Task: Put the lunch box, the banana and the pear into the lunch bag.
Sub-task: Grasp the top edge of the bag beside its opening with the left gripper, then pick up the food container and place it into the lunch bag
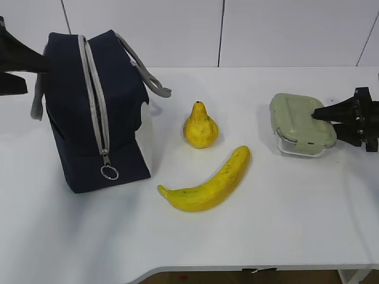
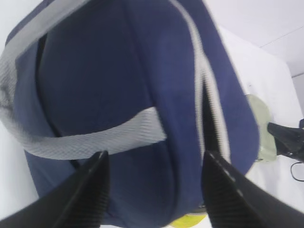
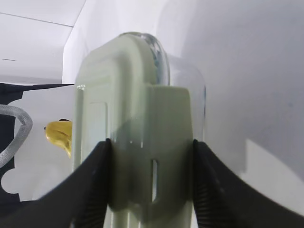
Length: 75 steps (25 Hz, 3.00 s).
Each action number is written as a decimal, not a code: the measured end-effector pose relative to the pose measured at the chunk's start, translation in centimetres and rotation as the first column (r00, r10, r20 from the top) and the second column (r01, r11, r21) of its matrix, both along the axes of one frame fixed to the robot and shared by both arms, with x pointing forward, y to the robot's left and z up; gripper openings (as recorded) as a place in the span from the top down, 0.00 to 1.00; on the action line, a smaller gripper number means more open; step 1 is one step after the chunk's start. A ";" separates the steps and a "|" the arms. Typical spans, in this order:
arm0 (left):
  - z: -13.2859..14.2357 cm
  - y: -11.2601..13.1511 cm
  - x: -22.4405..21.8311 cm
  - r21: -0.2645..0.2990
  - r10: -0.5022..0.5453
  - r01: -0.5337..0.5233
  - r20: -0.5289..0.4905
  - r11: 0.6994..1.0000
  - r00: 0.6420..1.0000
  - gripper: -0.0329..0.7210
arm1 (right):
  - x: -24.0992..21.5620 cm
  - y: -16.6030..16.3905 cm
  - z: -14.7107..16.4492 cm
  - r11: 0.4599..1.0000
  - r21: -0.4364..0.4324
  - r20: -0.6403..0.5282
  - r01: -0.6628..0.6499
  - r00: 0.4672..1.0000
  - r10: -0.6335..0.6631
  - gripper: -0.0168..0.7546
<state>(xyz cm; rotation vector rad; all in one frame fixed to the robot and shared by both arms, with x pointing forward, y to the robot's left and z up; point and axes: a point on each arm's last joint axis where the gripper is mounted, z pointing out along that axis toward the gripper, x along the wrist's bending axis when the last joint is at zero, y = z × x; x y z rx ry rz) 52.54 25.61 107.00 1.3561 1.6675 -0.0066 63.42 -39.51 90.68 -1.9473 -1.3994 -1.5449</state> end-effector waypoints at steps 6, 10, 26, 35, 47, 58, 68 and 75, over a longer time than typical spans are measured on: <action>-1.4 -0.5 0.8 -0.019 -0.013 0.012 -0.047 1.000 0.999 0.34 | 0.0 0.0 0.0 1.000 0.005 0.002 0.006 1.000 -0.006 0.52; -1.5 -1.2 0.8 -0.016 -0.039 0.038 -0.045 0.999 0.998 0.34 | 0.1 0.0 0.1 1.000 0.011 0.005 0.013 1.000 -0.013 0.52; -2.6 -1.7 1.6 -0.061 -0.035 0.030 -0.087 0.998 0.996 0.72 | 1.2 -0.6 1.5 0.999 0.021 -0.016 0.029 0.999 -0.029 0.52; -2.5 -1.8 1.7 -0.076 -0.041 0.035 -0.075 0.997 0.996 0.95 | 2.2 -1.1 3.4 0.998 0.032 -0.045 0.046 0.998 -0.045 0.52; -2.6 -2.2 1.3 -0.102 -0.101 0.092 -0.092 0.991 0.991 0.95 | 3.8 3.0 7.9 0.998 0.047 -0.008 -0.035 0.999 0.036 0.52; -2.6 -2.3 1.3 -0.102 -0.111 0.101 -0.093 0.990 0.989 0.96 | 6.4 12.4 14.4 0.969 0.016 0.057 -0.245 0.968 0.244 0.52; -2.7 -2.3 1.4 -0.103 -0.111 0.101 -0.096 0.990 0.989 0.96 | 5.7 20.6 19.8 0.917 -0.038 0.081 -0.396 0.914 0.398 0.52; -2.7 -2.3 1.4 -0.103 -0.111 0.101 -0.097 0.990 0.989 0.96 | 4.4 25.1 21.6 0.889 -0.057 0.084 -0.454 0.885 0.457 0.52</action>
